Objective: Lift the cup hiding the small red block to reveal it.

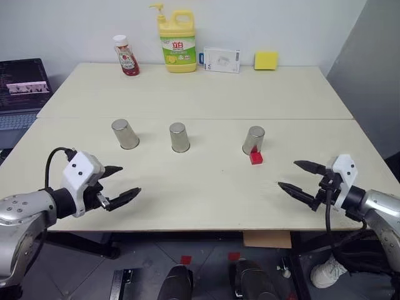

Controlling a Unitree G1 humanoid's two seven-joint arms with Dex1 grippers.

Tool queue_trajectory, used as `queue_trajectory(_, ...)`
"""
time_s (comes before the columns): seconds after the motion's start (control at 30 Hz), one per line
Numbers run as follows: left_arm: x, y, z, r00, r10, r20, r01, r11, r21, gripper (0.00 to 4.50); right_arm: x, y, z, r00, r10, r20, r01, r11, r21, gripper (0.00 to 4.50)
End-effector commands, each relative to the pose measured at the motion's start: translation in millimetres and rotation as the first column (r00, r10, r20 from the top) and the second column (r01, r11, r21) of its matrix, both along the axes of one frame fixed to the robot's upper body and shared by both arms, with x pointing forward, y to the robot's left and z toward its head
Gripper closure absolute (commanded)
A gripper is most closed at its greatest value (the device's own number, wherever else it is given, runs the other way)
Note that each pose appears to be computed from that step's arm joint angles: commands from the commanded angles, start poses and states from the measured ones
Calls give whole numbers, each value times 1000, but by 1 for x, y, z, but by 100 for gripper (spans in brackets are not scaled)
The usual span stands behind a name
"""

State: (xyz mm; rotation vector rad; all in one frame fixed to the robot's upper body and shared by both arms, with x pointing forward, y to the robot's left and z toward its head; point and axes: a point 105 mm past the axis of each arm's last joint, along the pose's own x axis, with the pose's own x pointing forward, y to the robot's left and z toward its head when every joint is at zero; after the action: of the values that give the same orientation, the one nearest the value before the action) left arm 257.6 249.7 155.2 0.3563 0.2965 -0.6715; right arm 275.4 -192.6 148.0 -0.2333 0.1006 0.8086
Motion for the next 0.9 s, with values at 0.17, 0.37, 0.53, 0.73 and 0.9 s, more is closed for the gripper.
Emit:
queue_trajectory(0.17,2,-1,18,998,4,55,-4,1000,0,0,1,0,19,999,10,48,-10,1000,-4,1)
queue_trajectory(0.37,1,-4,17,999,0,53,0,1000,1,0,2,-2,22,999,17,44,-16,1000,-18,1)
queue_trajectory(0.53,1,-11,14,999,-12,43,12,1000,-3,0,4,0,29,998,28,55,-27,999,-28,1)
queue_trajectory(0.73,3,-13,15,999,-7,49,7,1000,-4,0,4,8,36,997,44,58,-43,999,-28,1)
queue_trajectory(0.9,8,-10,19,998,5,62,-5,1000,-6,0,0,17,40,996,83,28,-83,997,-9,1)
